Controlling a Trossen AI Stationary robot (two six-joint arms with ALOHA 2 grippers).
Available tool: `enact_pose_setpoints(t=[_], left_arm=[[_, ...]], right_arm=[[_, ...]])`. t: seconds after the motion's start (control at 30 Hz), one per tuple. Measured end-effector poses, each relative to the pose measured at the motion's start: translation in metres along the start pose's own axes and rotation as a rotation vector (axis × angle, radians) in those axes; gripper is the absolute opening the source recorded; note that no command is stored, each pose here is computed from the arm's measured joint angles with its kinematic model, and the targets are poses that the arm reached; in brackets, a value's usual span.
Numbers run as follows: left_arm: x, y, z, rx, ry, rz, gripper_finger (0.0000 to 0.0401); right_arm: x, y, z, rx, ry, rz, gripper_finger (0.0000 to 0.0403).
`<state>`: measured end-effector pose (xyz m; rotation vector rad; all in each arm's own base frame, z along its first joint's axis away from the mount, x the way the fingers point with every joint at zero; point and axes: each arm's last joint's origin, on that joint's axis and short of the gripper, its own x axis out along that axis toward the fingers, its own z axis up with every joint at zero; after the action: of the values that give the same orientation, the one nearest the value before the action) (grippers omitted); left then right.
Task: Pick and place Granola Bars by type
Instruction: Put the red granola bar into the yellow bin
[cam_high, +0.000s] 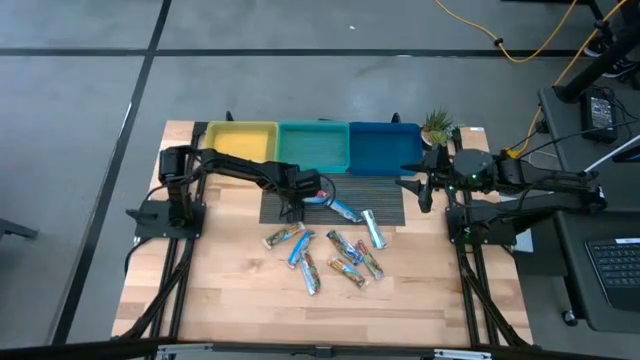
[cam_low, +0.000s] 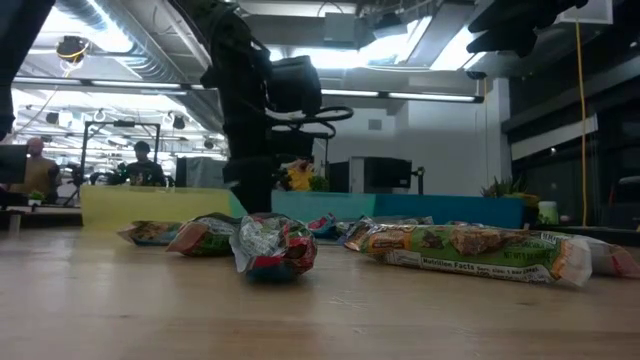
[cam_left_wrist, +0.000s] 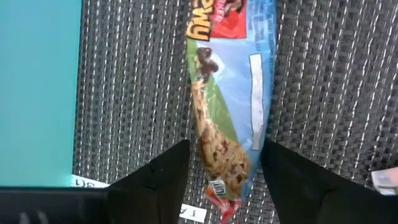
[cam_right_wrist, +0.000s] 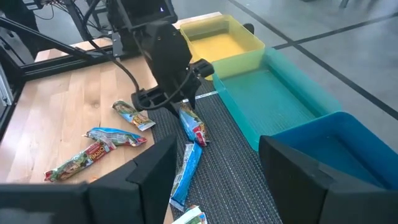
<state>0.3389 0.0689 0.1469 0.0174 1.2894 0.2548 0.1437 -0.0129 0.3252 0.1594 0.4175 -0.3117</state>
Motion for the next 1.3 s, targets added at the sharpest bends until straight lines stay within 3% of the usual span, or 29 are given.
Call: enact_pose_setpoints(t=[0.23, 0.6, 0.8, 1.1, 1.3], left_arm=[[0.001, 0.004, -0.001, -0.015, 0.008, -0.008, 0.0156], [-0.010, 0.000, 0.005, -0.030, 0.037, -0.018, 0.0040], [-0.059, 0.002, 0.027, -0.003, -0.011, -0.013, 0.0022], [-0.168, 0.022, 0.059, -0.050, -0.361, 0.072, 0.0025], [-0.195, 0.028, 0.058, -0.064, -0.440, 0.142, 0.0022]], right_arm=[[0.000, 0.000, 0.000, 0.000, 0.000, 0.000, 0.0229], [0.000, 0.000, 0.000, 0.001, 0.000, 0.002, 0.0229], [0.000, 0.000, 0.000, 0.000, 0.000, 0.002, 0.0229], [0.000, 0.000, 0.000, -0.003, 0.000, 0.003, 0.0229], [0.000, 0.000, 0.000, -0.022, 0.000, 0.000, 0.0229]])
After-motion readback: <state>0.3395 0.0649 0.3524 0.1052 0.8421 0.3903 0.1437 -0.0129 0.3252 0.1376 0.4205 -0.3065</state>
